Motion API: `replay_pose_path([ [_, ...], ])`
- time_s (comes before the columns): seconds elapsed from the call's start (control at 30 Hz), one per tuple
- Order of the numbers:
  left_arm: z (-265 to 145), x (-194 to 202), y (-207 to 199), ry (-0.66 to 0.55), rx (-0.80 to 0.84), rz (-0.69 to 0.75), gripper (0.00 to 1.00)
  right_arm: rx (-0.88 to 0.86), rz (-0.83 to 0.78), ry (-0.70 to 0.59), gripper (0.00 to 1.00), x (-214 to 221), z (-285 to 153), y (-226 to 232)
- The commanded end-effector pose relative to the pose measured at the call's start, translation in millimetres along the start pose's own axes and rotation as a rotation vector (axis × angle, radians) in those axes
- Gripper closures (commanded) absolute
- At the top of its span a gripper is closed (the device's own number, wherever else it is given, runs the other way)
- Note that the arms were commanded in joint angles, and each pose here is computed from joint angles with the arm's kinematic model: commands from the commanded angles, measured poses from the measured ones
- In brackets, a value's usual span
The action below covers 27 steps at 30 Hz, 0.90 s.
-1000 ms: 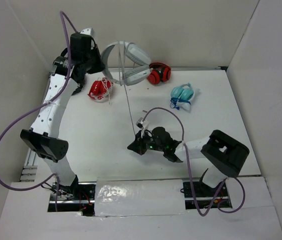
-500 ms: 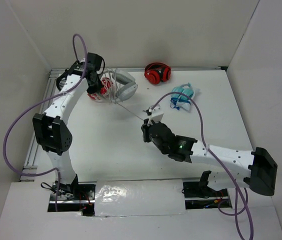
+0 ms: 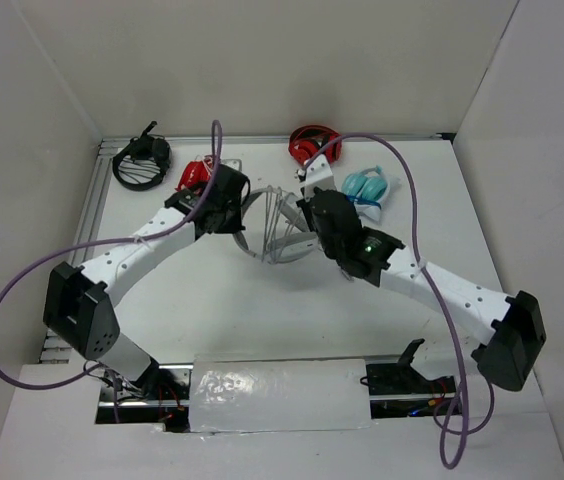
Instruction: Wrap the headphones
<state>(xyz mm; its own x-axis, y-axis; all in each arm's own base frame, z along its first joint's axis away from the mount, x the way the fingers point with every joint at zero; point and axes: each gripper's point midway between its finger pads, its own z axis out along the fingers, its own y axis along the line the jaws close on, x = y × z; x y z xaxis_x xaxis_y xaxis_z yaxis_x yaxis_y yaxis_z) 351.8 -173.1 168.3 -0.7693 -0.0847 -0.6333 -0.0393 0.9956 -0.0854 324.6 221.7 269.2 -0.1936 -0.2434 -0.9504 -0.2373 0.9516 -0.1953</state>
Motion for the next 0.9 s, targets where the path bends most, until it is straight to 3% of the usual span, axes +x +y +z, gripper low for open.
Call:
replay_pose_path([
  [0.0,-12,6,-39,-0.082,0.166,0.151,1.0,0.004,-0.048,-0.123,1.0,-54,21,-24],
  [0.17,-29,42,-81,-0.061,0.308,0.294,1.0,-0.106,-0.085,-0.156,1.0,-63,50,-26],
  [0.37,-49,49,-96,-0.077,0.31,0.33,1.0,-0.109,-0.02,-0.145,1.0,-55,68,-42],
  [0.57,-74,40,-96,-0.138,0.339,0.303,1.0,-0.054,0.062,-0.103,1.0,-26,80,-73],
  [0.73,-100,26,-85,-0.196,0.343,0.251,1.0,-0.119,0.161,-0.179,1.0,-33,66,-84],
  [0.87,-143,11,-109,-0.305,0.548,0.341,1.0,-0.281,0.148,-0.24,1.0,-35,57,-62],
])
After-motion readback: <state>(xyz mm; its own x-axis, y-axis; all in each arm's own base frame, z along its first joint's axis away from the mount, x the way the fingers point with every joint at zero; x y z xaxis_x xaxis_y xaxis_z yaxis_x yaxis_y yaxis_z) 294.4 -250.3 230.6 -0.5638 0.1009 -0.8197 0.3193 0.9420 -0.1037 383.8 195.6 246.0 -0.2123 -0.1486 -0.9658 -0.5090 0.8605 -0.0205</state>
